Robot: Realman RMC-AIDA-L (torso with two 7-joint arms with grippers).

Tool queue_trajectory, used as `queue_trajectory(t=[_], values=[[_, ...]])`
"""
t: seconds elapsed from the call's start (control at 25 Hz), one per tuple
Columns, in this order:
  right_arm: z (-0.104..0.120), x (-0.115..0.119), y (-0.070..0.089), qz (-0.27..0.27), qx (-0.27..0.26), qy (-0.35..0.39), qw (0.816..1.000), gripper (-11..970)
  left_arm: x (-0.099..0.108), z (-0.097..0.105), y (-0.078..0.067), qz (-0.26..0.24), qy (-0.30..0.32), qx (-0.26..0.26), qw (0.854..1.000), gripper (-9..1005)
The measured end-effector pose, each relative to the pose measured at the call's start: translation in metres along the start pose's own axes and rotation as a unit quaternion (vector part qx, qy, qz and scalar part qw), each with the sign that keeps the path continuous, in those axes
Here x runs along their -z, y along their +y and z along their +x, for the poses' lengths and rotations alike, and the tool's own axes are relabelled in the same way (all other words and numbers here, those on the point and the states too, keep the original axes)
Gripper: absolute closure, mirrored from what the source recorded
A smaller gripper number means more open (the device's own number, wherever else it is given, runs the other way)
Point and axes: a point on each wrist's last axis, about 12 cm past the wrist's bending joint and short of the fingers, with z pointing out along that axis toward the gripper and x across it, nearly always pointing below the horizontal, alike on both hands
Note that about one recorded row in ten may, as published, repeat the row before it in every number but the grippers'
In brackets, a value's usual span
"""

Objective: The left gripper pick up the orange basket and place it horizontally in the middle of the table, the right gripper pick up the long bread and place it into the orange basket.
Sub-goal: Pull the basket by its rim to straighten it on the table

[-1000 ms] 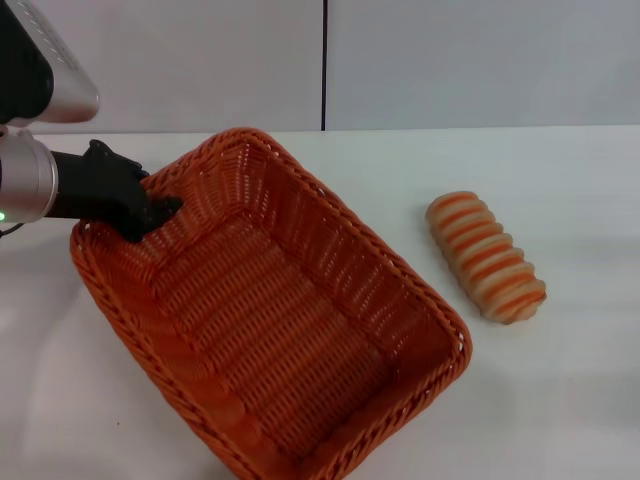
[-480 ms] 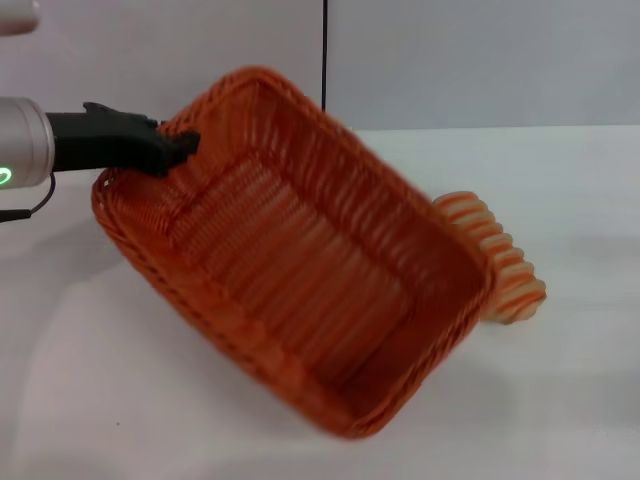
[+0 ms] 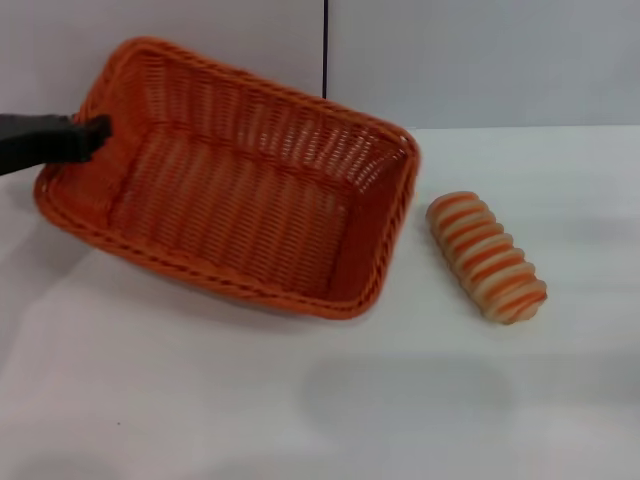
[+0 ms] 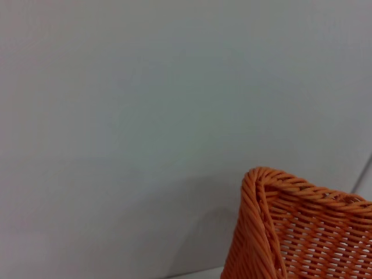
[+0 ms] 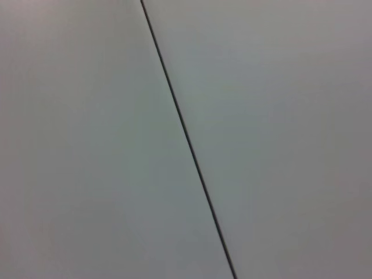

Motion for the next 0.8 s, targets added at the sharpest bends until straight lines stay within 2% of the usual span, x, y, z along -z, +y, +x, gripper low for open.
queue_trajectory(t=[0.2, 0.28, 0.56, 0.8], values=[[-0.001, -0.010, 0.001, -0.010, 0.005, -0.004, 1.000, 367, 0.006, 0.015, 0.004, -0.016, 0.003, 0.028, 0.999, 820], [-0.001, -0.016, 0.001, -0.014, 0.008, -0.003, 1.000, 367, 0.006, 0.027, -0.001, -0.013, 0.014, 0.034, 0.999, 820], [0.000, -0.027, 0.004, -0.030, 0.013, 0.004, 0.999, 370, 0.010, 0.043, -0.015, -0.016, 0.011, 0.080, 0.997, 825], [0.001, -0.032, 0.006, -0.037, 0.013, 0.004, 0.999, 373, 0.019, 0.051, -0.028, -0.022, -0.007, 0.092, 0.996, 826]])
